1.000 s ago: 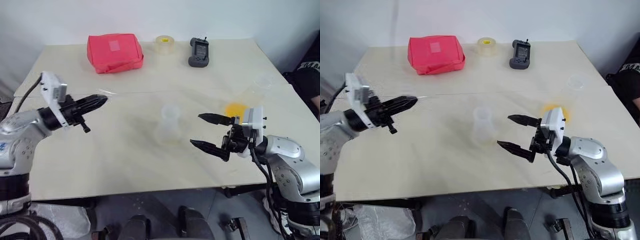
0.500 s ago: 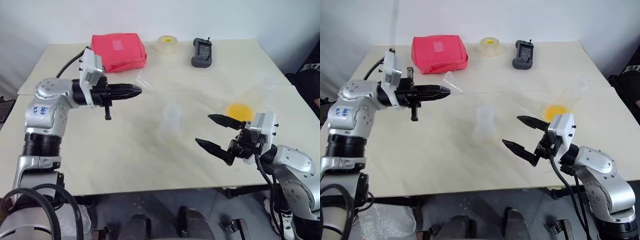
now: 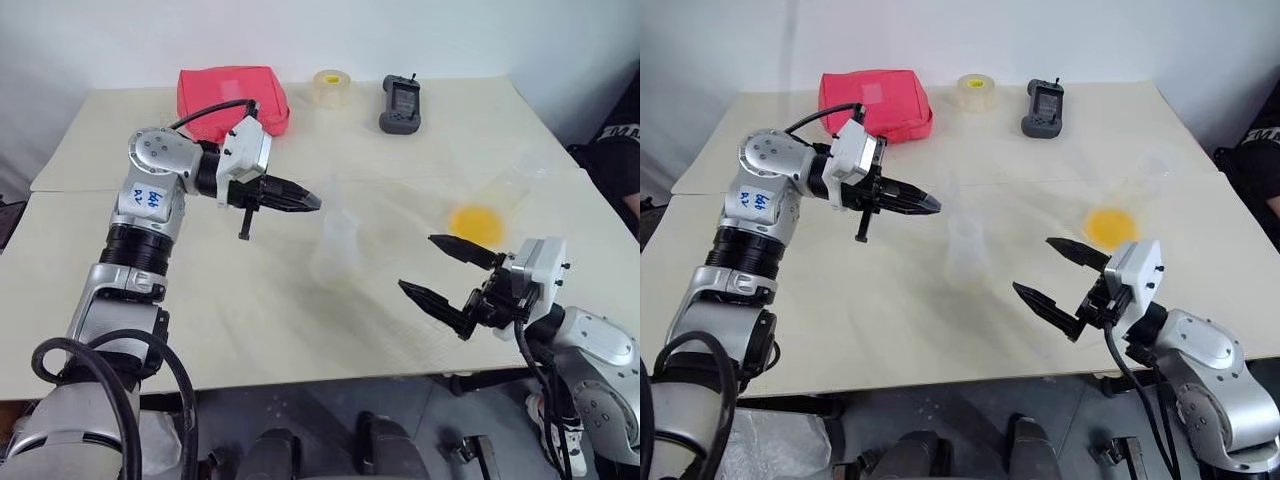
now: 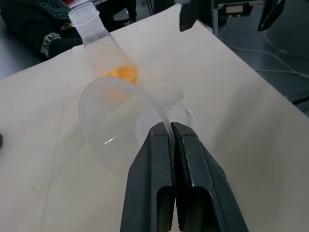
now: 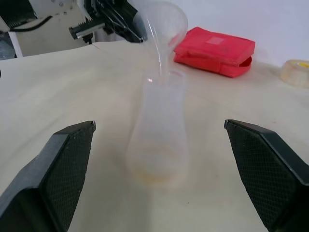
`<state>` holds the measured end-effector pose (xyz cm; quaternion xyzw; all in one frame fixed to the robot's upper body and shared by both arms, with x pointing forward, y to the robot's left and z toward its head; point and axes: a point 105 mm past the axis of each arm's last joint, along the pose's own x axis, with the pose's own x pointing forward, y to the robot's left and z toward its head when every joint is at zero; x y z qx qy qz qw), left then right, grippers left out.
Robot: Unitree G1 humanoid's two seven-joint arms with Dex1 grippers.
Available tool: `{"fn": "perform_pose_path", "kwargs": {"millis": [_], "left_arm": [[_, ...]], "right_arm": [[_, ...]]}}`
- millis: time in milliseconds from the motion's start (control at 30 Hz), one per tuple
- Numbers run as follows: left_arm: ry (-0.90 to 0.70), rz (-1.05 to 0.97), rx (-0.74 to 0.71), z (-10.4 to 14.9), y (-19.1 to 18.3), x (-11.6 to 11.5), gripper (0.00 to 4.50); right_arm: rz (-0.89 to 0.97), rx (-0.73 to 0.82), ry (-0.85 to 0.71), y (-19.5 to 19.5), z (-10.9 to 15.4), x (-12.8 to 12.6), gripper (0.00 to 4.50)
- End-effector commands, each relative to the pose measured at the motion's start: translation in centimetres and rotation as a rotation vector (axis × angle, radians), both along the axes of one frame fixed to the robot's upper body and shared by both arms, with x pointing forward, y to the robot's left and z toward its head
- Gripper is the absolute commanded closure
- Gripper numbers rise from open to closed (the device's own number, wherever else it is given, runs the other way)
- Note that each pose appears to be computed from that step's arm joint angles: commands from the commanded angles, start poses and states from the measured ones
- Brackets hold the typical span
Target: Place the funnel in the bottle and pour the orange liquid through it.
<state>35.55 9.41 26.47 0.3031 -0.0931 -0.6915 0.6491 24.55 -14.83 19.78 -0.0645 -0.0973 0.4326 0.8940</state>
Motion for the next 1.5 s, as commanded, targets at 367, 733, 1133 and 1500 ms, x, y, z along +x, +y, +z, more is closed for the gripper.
{"fn": "perform_pose_path", "kwargs": {"millis": [367, 733, 1133, 1500], "left_arm": [[-0.061, 0.004, -0.054, 3.0, 0.0, 0.3, 4.43], [-0.126, -0.009, 0.08, 2.0, 0.7, 0.2, 4.43], [-0.222, -0.124, 0.195, 1.9, -0.6, -0.6, 4.43], [-0.331, -0.242, 0.366, 1.1, -2.0, -1.3, 4.43]], "right_arm": [[-0.037, 0.004, -0.077, -0.5, 1.2, -0.5, 0.0], [-0.043, 0.0, -0.073, -0.4, 0.7, -0.4, 0.0], [-0.04, -0.003, -0.073, -0.4, 0.4, -0.6, 0.0], [-0.048, -0.008, -0.074, -0.7, 0.1, -0.8, 0.0]]}}
